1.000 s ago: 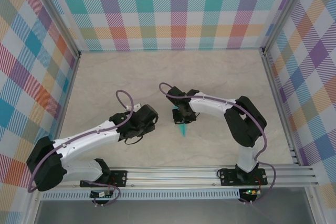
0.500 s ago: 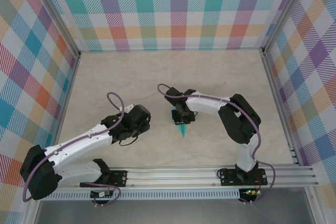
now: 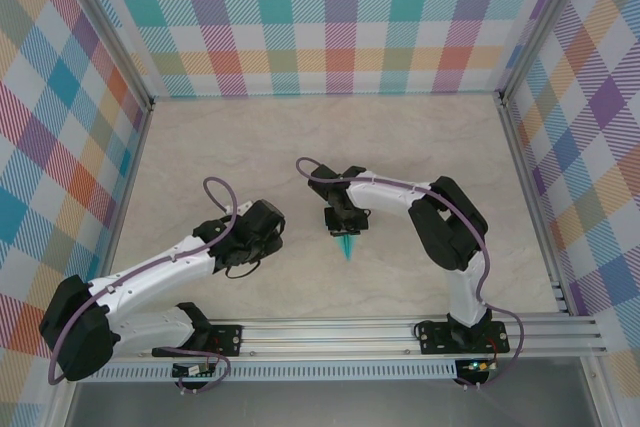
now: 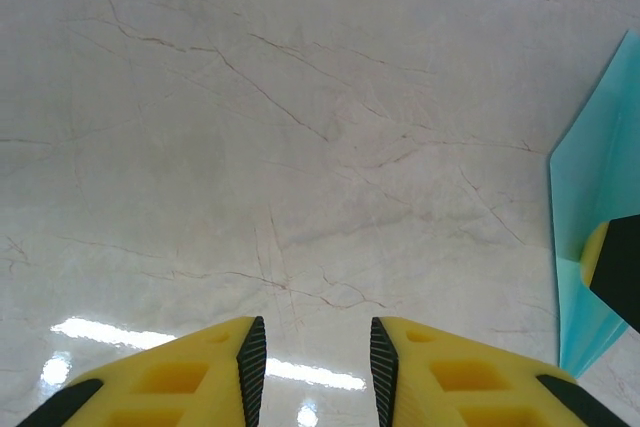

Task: Fold a paper plane with a square sheet of paper (pick it up from the middle)
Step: Move the paper plane to the center of the table.

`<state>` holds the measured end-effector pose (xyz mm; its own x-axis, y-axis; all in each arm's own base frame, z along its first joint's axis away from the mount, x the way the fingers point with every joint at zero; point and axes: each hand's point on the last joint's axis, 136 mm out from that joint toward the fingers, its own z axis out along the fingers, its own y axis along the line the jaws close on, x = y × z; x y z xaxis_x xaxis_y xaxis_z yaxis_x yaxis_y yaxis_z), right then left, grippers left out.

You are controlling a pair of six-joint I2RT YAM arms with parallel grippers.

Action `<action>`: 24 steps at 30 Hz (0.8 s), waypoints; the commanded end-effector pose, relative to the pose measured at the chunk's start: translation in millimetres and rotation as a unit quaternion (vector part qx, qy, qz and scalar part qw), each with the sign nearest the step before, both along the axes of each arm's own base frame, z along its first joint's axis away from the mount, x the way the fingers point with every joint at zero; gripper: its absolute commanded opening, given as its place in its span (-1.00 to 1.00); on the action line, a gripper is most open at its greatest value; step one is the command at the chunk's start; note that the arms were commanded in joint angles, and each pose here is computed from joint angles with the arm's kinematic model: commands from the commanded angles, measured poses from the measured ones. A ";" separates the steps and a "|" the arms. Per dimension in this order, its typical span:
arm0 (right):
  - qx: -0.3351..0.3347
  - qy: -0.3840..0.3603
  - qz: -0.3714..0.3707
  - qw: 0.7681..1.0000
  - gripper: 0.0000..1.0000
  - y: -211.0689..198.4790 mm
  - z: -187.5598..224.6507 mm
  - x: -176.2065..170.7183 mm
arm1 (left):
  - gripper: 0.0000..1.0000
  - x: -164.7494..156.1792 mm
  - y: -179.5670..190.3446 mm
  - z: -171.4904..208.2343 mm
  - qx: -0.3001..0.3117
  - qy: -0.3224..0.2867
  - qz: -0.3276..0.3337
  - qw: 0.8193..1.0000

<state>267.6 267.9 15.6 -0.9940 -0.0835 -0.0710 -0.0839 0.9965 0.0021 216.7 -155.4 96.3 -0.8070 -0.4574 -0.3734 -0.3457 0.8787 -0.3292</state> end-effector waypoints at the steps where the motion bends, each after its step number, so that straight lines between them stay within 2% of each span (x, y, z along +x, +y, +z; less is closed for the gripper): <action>1: -0.023 -0.005 -0.023 0.999 -0.58 -7.5 -6.7 6.4 | -0.30 3.0 5.9 1.2 0.008 0.001 0.003 1.000; 6: -0.030 0.042 -0.033 0.998 -0.54 -14.0 -44.9 -15.1 | -0.30 2.8 8.0 -1.9 0.014 0.001 0.003 1.000; 10: -0.032 0.050 -0.029 0.998 -0.51 -16.3 -47.0 -19.3 | -0.29 4.0 8.4 -1.5 0.015 -0.003 0.000 1.000; 17: -0.006 -0.013 -0.002 1.000 -0.31 -3.1 18.0 6.5 | -0.27 6.4 11.4 2.7 0.025 -0.016 -0.006 1.000; 24: 0.029 -0.049 0.015 0.998 -0.15 1.3 70.4 10.5 | -0.24 5.2 18.5 13.6 0.034 -0.041 -0.021 0.998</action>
<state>274.2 270.0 46.1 -0.9893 -0.0923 -0.1131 -0.0949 0.9953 0.0174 221.4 -148.2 106.0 -0.8052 -0.4142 -0.4243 -0.2947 0.9005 -0.3198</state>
